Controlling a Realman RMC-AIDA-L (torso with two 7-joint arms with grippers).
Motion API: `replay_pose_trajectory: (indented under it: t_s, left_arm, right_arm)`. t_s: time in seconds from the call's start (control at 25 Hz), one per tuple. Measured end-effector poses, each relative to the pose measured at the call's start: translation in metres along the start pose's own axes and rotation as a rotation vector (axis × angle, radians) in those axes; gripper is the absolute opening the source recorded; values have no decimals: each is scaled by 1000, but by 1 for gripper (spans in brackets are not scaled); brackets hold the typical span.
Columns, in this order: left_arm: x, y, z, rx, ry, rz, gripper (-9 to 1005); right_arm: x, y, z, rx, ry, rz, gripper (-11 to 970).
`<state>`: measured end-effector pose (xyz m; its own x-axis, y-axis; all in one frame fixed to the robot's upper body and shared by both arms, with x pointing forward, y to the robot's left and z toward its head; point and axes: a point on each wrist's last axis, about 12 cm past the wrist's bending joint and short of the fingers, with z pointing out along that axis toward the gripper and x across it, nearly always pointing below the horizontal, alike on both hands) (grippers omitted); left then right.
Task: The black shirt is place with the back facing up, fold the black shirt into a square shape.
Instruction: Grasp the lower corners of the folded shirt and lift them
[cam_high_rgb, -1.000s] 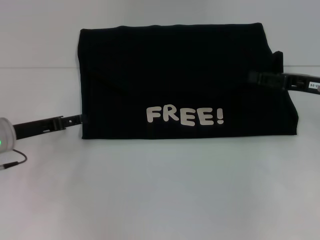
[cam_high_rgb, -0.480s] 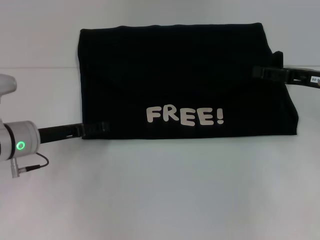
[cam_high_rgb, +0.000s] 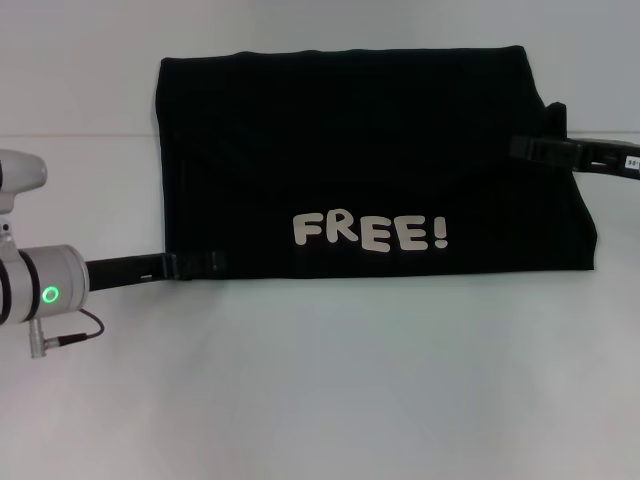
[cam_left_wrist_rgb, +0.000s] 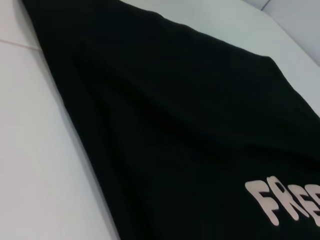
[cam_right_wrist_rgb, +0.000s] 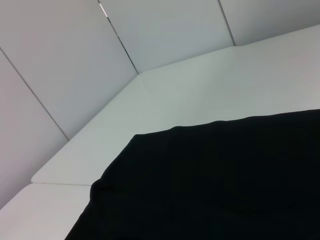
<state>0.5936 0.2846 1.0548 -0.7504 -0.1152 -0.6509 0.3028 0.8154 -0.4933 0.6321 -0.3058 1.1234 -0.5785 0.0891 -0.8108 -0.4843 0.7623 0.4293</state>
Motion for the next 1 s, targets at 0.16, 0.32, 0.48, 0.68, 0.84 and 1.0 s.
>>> replay_pose_trajectory:
  t_s: [0.16,0.32,0.48,0.68,0.84,1.0]
  left_arm:
    - [0,-2,1,9,10,10,901]
    - [0,-3,1,8,16,20,883]
    - [-1,1,2,-30,13,46,799]
    - [2,5,1,-54,16,53,658]
    - [2,6,0,-61,21,62,537]
    - [1,7,-1,-66,18,65,381]
  right_arm:
    - [0,0,0,0,0,-1,648]
    - [0,0,0,-1,0,-2,645]
    - [0,0,0,-2,0,-1,642]
    - [1,0,-1,-6,2,2,642]
    - [1,0,-2,-5,-1,5,643]
    - [1,0,-2,-4,-1,7,642]
